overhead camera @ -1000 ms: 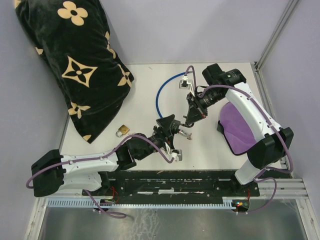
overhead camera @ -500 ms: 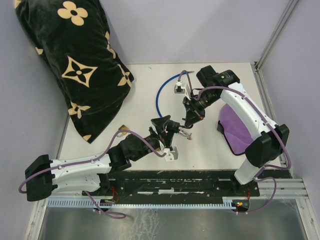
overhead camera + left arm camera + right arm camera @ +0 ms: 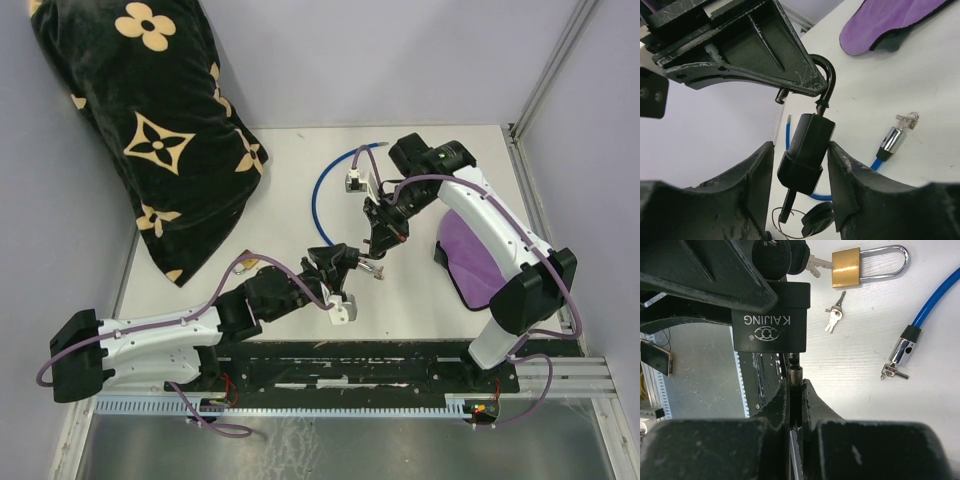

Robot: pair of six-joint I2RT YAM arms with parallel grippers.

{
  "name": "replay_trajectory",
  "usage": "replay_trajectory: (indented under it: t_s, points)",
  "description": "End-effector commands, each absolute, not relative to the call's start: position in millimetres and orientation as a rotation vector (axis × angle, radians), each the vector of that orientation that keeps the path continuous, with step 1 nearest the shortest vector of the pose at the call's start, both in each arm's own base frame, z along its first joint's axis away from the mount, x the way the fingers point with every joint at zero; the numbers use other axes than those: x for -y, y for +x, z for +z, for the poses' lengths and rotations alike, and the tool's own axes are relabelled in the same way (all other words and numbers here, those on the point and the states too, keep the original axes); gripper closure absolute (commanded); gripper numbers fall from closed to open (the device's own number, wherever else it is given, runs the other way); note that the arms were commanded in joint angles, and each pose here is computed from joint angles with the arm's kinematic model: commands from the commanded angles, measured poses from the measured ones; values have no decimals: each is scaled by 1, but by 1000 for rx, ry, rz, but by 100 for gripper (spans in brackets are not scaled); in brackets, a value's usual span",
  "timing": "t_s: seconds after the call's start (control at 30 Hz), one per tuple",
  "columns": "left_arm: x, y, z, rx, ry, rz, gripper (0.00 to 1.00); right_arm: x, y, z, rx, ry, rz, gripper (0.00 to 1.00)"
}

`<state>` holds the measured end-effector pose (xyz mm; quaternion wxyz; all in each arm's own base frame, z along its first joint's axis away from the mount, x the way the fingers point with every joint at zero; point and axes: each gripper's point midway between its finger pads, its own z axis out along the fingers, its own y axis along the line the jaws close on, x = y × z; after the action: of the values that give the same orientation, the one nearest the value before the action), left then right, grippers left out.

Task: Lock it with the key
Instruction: Pick up the lock from the center of the board.

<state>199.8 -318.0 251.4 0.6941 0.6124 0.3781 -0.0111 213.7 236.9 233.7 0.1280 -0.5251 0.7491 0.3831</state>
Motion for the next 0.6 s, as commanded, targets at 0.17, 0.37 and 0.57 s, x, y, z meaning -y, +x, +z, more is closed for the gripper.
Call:
replay_trajectory:
  t_s: [0.17,0.37,0.57]
  points:
    - [336,187,280,-907,1341,-261,85,-241,198,240,-2025,-1691,1107,98]
    - [332,190,275,-1026,1299,-397,97,-242,201,235,-2018,-1703,1101,84]
    - [322,197,270,-1138,1174,-519,97,-249,203,242,-1991,-1638,1175,52]
